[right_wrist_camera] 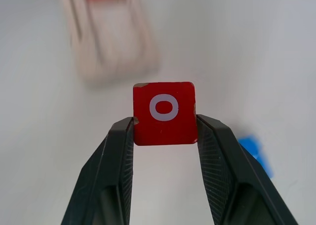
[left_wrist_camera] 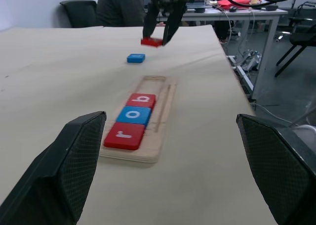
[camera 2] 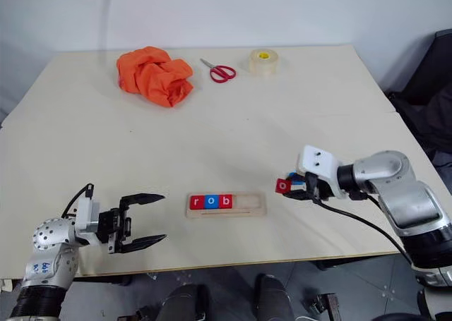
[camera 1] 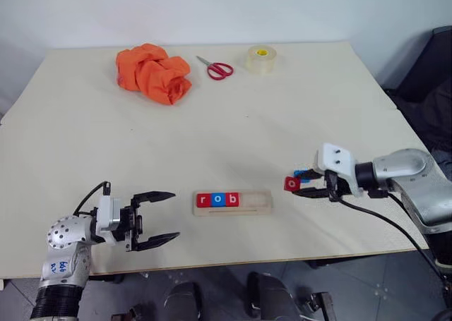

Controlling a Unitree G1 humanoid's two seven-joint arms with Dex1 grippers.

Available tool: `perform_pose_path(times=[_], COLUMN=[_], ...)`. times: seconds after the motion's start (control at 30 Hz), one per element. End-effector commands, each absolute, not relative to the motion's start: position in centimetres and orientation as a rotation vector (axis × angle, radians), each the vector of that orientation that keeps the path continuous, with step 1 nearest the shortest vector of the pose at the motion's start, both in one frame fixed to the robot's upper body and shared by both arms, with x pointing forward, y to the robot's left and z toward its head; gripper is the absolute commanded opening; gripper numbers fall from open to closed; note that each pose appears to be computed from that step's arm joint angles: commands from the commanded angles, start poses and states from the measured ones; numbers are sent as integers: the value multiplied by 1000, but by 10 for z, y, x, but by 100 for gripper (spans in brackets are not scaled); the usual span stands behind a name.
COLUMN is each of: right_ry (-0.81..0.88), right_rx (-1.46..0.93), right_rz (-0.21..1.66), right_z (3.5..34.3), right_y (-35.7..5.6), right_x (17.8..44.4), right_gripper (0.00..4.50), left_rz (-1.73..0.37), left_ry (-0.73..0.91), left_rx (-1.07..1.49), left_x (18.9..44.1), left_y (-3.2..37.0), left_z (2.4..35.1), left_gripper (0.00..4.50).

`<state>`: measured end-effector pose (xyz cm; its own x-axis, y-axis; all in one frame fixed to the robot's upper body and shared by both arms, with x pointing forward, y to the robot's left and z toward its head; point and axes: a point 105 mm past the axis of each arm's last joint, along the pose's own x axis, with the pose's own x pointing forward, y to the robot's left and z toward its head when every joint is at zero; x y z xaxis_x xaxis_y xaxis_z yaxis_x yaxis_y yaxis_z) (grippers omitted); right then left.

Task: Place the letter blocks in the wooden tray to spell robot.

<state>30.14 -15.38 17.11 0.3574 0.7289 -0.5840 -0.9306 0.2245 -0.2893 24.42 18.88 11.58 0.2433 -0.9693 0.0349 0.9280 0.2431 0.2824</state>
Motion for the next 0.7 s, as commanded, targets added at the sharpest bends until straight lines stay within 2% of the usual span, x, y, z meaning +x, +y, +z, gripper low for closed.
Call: perform_pose_path(times=[0.03,0.27,0.7], right_ry=[336,362,426], right_rx=[-683,-715,-782], right_rz=[1227,1286,1319], right_z=[176,172,147], right_y=[-127,-92,-75], right_x=[300,304,301], right_gripper=[144,144,144], left_rz=[-1313,-1307,-1274], left_ry=[-247,-261,-261], left_rx=[244,251,260], left_x=[248,247,246], left_y=[189,189,193], left_z=[121,122,122], left_gripper=[450,450,450])
